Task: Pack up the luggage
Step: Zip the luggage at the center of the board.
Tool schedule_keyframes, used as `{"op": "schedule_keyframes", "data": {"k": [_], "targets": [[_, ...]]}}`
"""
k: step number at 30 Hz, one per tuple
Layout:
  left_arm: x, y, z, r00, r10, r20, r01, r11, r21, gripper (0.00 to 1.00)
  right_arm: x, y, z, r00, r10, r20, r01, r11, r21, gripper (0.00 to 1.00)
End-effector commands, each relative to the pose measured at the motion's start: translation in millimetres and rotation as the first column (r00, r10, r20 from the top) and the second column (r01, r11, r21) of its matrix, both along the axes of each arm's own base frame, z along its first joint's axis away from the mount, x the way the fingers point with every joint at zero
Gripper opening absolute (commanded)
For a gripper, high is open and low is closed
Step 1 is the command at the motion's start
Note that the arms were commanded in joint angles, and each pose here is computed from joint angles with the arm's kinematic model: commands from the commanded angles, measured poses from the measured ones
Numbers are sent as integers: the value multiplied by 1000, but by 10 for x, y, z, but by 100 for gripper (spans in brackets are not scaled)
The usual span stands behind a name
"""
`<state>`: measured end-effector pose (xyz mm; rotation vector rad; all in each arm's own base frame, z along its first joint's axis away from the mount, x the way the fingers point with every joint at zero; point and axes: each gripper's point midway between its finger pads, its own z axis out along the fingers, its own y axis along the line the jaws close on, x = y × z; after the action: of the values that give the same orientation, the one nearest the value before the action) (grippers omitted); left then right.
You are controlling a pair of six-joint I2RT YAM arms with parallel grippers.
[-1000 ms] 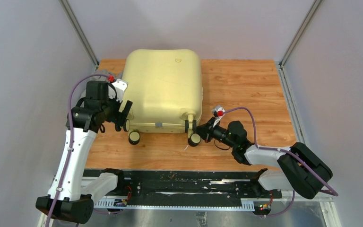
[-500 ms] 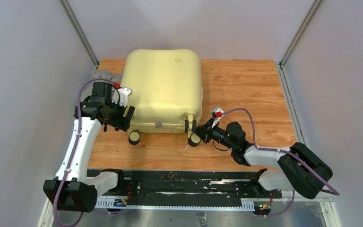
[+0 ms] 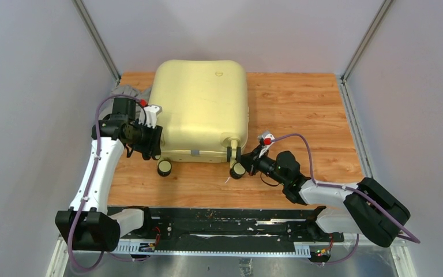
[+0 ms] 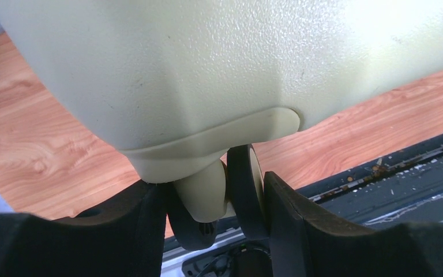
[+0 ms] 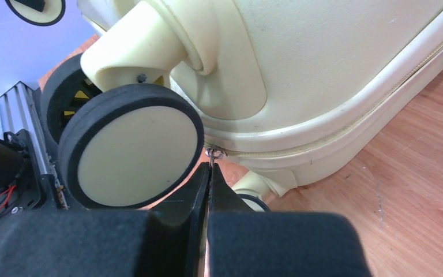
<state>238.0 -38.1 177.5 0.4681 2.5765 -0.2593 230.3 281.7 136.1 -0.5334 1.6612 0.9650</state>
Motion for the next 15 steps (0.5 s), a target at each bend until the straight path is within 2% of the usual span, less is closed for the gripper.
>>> {"op": "schedule_keyframes", "data": {"k": [1,8,15], "targets": [[-32,-534,155,982,-185,39,189,957,-220,0,35,-16,209,994,-51,97,49,998,25,0],[-168,-1000,190,951,-304,54,307,914,-265,0,141,39,338,977,-121,178,119,993,23,0],[-309,-1653,464,906,-410,102,420,851,-314,0,642,-145,666,929,-282,241,269,959,87,0]]}}
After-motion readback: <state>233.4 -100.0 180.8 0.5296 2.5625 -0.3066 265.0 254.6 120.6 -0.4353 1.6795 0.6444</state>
